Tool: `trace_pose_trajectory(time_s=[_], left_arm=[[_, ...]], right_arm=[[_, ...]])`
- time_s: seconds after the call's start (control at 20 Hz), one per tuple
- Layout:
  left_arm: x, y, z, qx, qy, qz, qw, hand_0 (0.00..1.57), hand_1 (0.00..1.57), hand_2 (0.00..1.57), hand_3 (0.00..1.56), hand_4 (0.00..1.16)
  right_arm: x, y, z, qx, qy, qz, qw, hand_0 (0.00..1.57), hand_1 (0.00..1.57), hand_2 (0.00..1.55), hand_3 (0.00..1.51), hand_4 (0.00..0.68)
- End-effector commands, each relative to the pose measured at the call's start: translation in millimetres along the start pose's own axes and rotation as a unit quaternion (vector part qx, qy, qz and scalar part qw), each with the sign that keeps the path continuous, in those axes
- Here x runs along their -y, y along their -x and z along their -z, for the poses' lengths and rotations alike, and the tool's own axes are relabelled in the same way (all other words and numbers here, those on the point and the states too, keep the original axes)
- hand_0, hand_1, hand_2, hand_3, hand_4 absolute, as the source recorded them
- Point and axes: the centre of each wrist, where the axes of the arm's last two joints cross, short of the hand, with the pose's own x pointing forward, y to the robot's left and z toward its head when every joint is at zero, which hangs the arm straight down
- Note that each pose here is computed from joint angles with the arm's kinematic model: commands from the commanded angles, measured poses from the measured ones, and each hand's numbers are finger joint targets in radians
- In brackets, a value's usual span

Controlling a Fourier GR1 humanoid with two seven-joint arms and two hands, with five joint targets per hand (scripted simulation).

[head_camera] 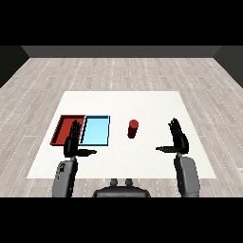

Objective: Pick the red can and put it in the red box

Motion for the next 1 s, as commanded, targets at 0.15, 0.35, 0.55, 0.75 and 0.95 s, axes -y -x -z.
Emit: trace_pose_trajectory(time_s=[0.15, 0.35, 0.55, 0.75, 0.95], left_arm=[[8.4, 4.7, 11.5, 0.039, -0.005, -0.017, 0.999, 0.00, 0.00, 0.00, 0.00, 0.00], [-17.5, 4.3, 1.4, 0.032, 0.004, -0.023, 0.999, 0.00, 0.00, 0.00, 0.00, 0.00], [-2.5, 14.9, -22.8, 0.038, 0.004, -0.019, 0.999, 0.00, 0.00, 0.00, 0.00, 0.00], [13.5, -8.2, -14.0, 0.043, -0.006, -0.030, 0.999, 0.00, 0.00, 0.00, 0.00, 0.00], [6.1, -4.9, -2.3, 0.038, -0.003, -0.036, 0.999, 0.00, 0.00, 0.00, 0.00, 0.00]], right_arm=[[12.2, 7.5, 14.5, 0.027, 0.003, 0.010, 0.9996, 0.00, 0.00, 0.00, 0.00, 0.000], [-0.3, 25.3, -3.6, 0.023, -0.011, 0.011, 0.9996, 0.00, 0.00, 0.00, 0.00, 0.000], [9.2, 14.6, 6.9, 0.018, -0.005, 0.019, 0.9997, 0.00, 0.00, 0.00, 0.00, 0.000], [-0.7, 32.7, 2.4, 0.002, -0.021, 0.023, 0.9995, 0.00, 0.00, 0.00, 0.00, 0.000], [-19.7, 29.3, 26.1, -0.008, -0.025, 0.014, 0.9996, 0.00, 0.00, 0.00, 0.00, 0.000]])
